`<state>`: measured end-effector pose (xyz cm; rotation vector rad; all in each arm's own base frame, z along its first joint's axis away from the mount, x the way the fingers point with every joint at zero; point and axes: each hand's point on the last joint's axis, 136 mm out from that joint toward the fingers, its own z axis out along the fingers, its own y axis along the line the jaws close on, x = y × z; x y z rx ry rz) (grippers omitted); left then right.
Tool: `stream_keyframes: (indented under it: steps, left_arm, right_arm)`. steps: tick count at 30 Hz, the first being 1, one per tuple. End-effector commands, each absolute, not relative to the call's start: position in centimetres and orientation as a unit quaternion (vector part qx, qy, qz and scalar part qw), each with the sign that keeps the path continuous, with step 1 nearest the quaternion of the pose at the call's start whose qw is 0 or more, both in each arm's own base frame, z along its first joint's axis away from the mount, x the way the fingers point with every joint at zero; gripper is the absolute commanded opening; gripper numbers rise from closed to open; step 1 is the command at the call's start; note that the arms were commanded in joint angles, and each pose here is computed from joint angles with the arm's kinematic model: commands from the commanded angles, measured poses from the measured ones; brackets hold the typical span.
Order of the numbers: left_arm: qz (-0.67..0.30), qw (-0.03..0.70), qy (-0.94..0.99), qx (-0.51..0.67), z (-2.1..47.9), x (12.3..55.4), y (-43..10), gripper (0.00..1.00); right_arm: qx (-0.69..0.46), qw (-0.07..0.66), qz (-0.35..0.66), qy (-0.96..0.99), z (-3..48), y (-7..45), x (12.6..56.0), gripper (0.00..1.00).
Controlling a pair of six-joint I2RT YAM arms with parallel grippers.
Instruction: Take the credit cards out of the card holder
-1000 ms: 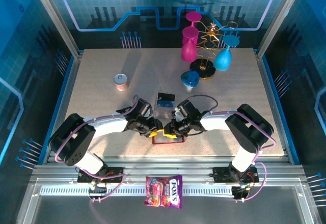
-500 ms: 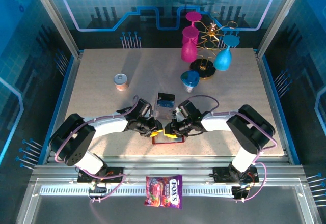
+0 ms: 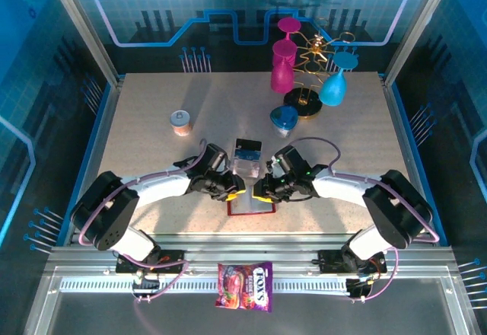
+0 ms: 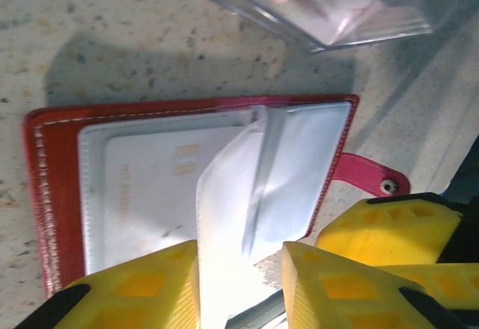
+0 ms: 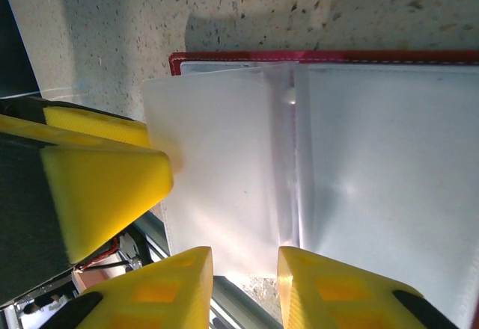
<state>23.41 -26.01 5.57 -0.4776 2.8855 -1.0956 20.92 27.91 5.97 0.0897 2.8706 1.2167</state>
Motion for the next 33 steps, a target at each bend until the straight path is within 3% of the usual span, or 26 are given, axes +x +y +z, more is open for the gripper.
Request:
stream_keyframes:
  steps: [1,33]
  left_arm:
    - [-0.369,0.010,0.921,-0.127,7.6,23.3,-27.1,0.34]
    - [-0.383,-0.028,0.920,-0.080,6.4,23.8,-32.8,0.32]
  right_arm:
    - [0.034,0.022,0.377,0.925,6.6,26.6,21.1,0.31]
    - [0.075,0.064,0.380,0.920,8.7,22.3,21.1,0.31]
